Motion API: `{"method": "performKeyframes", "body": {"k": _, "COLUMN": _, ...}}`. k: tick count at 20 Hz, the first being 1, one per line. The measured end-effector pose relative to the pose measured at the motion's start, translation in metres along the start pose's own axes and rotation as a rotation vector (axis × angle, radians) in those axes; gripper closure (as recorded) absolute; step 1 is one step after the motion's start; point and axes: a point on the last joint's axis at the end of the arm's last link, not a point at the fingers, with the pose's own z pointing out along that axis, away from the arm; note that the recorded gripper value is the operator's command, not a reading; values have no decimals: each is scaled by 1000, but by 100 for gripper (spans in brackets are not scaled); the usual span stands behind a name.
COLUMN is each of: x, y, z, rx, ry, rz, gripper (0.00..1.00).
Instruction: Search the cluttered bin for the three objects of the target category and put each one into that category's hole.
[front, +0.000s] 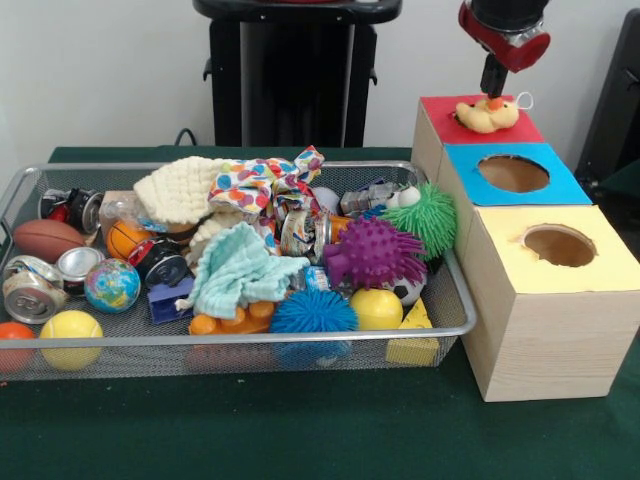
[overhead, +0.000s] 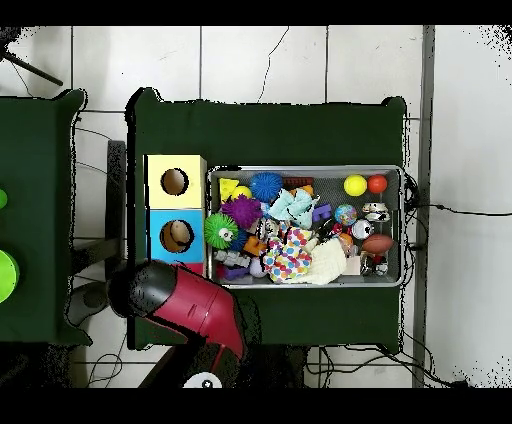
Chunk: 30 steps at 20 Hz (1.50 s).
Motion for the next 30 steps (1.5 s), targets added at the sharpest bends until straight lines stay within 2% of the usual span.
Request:
{"method": "performKeyframes", "body": {"k": 8, "x": -10, "y": 27, "z": -25, "rx": -55, "ry": -21, "rz": -13, "gripper": 100}}
{"method": "performKeyframes", "body": {"k": 9, "x": -17, "y": 30, "z": -26, "rx": -73, "ry": -35, "rz": -3, "gripper": 100}}
{"method": "performKeyframes", "body": {"k": 13, "x": -31, "y": 33, "z": -23, "rx": -102, "ry": -73, "rz": 16, "gripper": 100}}
{"method": "performKeyframes", "body": {"k": 15, "x": -47, "y": 35, "z": -19, "rx": -128, "ry": -120, "rz": 32, "gripper": 100}}
{"method": "performKeyframes", "body": {"k": 19, "x": -57, "y": 37, "z": -16, "rx": -150, "ry": -158, "rz": 42, "gripper": 100}}
{"method": "performKeyframes", "body": {"k": 22, "x": -63, "y": 38, "z": -12, "rx": -158, "ry": -176, "rz": 46, "gripper": 100}}
{"method": "performKeyframes", "body": {"k": 30, "x": -60, "y": 39, "z": -7, "rx": -154, "ry": -170, "rz": 42, "gripper": 100}}
